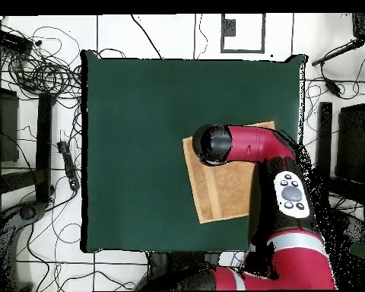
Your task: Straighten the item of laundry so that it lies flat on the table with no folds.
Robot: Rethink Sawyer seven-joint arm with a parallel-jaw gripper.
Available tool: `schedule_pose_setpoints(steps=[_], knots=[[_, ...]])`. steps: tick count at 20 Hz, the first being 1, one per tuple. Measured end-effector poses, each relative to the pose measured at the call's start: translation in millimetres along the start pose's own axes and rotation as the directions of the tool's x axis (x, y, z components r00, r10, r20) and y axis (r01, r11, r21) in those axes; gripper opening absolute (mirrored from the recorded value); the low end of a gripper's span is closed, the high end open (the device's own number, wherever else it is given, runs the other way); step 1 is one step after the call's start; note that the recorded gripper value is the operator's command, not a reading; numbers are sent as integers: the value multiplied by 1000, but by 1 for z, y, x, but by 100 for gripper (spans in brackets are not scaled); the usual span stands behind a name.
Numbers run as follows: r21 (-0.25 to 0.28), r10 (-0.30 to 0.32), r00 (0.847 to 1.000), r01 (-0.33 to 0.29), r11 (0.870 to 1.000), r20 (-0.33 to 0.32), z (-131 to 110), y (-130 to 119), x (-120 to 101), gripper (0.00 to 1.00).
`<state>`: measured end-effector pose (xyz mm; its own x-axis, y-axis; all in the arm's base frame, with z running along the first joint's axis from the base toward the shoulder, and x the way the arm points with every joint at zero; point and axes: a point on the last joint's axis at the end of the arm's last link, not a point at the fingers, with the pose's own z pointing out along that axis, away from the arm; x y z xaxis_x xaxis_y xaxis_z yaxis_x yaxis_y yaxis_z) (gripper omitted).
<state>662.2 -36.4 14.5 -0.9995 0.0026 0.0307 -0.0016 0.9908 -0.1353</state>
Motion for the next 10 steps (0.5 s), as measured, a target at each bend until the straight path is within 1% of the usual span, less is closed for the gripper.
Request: schedule_pose_setpoints(steps=[1,6,10], knots=[[2,-11,1000,11,1000,1,-1,7,0,100],[3,-37,999,37,999,4,-4,25,-1,100],[3,-46,999,46,999,4,-4,32,0,100]])
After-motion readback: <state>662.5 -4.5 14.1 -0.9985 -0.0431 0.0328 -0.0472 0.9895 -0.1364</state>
